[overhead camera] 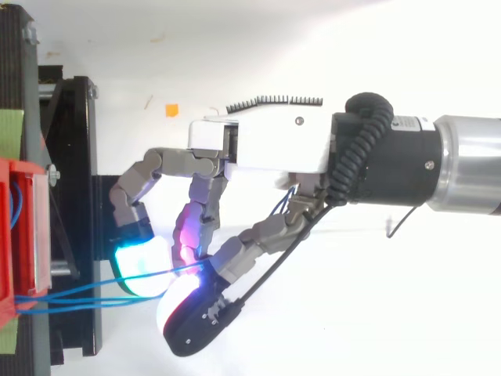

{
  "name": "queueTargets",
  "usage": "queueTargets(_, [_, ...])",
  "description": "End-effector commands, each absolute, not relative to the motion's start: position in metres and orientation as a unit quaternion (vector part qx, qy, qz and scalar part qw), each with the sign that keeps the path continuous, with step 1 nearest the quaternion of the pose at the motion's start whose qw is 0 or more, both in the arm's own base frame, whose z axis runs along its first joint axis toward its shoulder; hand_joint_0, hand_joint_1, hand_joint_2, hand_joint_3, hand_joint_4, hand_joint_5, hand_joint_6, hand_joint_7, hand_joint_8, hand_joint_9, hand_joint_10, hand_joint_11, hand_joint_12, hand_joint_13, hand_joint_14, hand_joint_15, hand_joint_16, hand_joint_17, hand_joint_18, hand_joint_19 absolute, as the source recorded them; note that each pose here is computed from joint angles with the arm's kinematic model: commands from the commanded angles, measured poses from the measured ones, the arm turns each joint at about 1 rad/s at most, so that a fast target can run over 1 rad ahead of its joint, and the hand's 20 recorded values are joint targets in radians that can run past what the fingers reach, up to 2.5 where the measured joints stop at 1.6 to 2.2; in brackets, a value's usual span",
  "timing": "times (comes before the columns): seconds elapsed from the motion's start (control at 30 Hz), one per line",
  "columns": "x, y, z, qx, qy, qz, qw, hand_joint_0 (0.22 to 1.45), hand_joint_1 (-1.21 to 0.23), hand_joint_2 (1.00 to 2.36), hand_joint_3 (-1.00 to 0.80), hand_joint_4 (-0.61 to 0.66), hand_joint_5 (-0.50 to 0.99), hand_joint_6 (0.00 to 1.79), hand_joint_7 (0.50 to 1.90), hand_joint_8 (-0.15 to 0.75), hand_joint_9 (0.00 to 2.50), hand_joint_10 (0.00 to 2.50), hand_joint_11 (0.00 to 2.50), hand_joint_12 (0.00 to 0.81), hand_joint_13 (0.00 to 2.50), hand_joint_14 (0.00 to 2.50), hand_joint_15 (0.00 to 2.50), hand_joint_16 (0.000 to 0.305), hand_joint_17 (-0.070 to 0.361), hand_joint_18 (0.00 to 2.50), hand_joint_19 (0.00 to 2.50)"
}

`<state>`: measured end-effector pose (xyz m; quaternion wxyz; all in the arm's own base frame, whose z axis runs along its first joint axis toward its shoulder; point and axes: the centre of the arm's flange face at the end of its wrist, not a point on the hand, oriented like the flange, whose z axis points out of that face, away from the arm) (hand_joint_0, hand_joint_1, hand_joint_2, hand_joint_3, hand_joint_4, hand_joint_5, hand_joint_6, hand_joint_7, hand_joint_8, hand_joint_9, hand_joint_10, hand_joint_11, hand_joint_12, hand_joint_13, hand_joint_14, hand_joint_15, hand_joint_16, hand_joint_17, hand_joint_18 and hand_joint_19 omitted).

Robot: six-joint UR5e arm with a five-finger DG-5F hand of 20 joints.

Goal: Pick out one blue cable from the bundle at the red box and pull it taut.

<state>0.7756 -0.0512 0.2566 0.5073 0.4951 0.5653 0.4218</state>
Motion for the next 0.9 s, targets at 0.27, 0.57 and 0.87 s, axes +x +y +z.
queueTargets(0.27, [0.7757,-0.0501,0.2572,0.495,0.565,0.422,0.507,0.79,-0.97,1.00,-0.50,-0.17,-0.14,0.92,1.16,0.302,1.36,0.03,0.79,0.420,1.07,0.02,0.60,0.059,0.132,0.93,0.77])
queueTargets(0.57, [0.7757,-0.0501,0.2572,0.495,0.565,0.422,0.507,0.80,-0.97,1.00,-0.50,0.01,-0.21,0.92,0.93,0.260,1.11,0.02,0.75,0.410,0.95,0.02,0.57,0.060,0.135,0.87,0.72])
queueTargets(0.87, [0.7753,-0.0502,0.2569,0.496,0.565,0.423,0.505,0.60,-0.92,1.00,-0.50,0.12,-0.23,0.90,0.86,0.274,1.01,0.02,0.76,0.427,0.90,0.02,0.58,0.064,0.143,0.83,0.78])
